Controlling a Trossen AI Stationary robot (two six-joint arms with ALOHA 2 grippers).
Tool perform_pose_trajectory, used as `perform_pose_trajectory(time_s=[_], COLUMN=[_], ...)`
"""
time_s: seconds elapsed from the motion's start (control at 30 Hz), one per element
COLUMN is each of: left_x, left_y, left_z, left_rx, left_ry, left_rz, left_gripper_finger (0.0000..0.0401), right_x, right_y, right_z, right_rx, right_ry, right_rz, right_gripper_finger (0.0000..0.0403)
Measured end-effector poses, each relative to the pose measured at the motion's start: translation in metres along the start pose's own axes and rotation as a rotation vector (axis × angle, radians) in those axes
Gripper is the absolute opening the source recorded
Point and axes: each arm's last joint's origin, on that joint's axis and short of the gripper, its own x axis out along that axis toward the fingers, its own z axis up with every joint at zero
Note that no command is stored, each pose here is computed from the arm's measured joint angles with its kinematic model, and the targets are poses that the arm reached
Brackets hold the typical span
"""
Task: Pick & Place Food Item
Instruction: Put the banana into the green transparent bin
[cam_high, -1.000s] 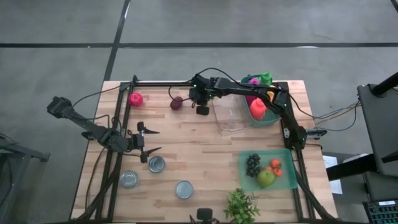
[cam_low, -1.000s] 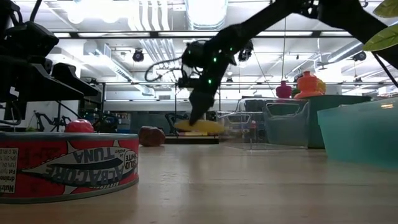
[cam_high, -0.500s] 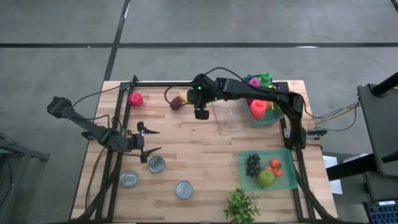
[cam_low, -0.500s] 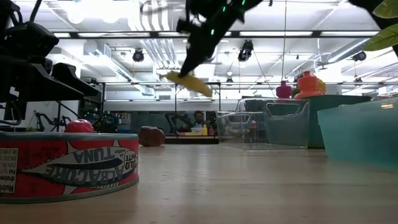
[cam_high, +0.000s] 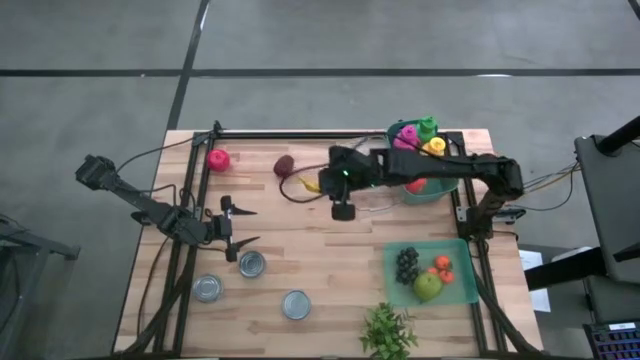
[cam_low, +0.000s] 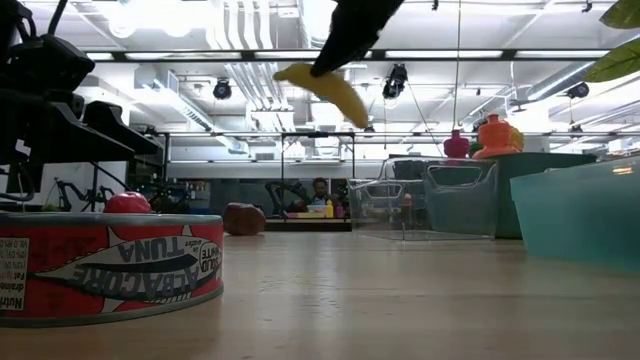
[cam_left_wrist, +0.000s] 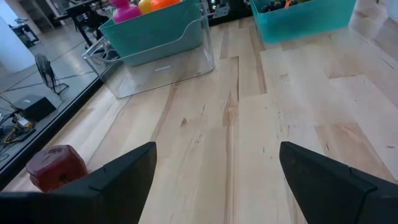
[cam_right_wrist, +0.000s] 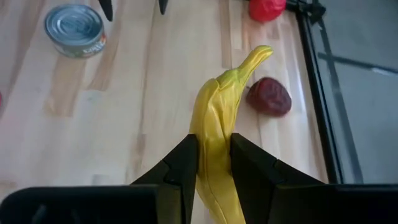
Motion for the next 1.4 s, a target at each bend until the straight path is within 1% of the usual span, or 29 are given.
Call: perform_pose_trajectory(time_s=[0.13, 0.3, 0.5, 0.63, 0.7, 0.9, 1.07, 1.2, 1.4], left_x=[0.000, 0.000, 0.000, 0.000, 0.000, 0.000, 0.000, 0.000, 0.000], left_y=[0.000, 0.000, 0.000, 0.000, 0.000, 0.000, 0.000, 0.000, 0.000], left_z=[0.000, 0.000, 0.000, 0.000, 0.000, 0.000, 0.000, 0.000, 0.000], left_rx=[0.000, 0.000, 0.000, 0.000, 0.000, 0.000, 0.000, 0.000, 0.000], left_ry=[0.000, 0.000, 0.000, 0.000, 0.000, 0.000, 0.000, 0.000, 0.000], left_rz=[0.000, 0.000, 0.000, 0.000, 0.000, 0.000, 0.000, 0.000, 0.000], left_gripper_finger=[0.0343, 0.0343, 0.0343, 0.0343, 0.0343, 0.0343, 0.0343, 0.0343, 0.0343], right_x=[-0.016, -0.036, -0.057, -0.068, -0.072, -0.083, -0.092, -0.100, -0.114], right_y=[0.022, 0.054, 0.088, 0.109, 0.118, 0.136, 0.151, 0.162, 0.178], right_z=[-0.007, -0.012, -0.020, -0.028, -0.032, -0.048, -0.056, -0.062, -0.076], right_rx=[0.073, 0.095, 0.248, 0.304, 0.339, 0.460, 0.556, 0.606, 0.678], right_ry=[0.017, 0.013, 0.048, 0.102, 0.134, 0.227, 0.259, 0.280, 0.333], right_rz=[-0.049, -0.061, -0.133, -0.136, -0.135, -0.180, -0.194, -0.204, -0.251], right_gripper_finger=[0.0084, 0.0084, 0.0084, 0.0084, 0.0084, 0.0084, 0.0084, 0.0084, 0.0084])
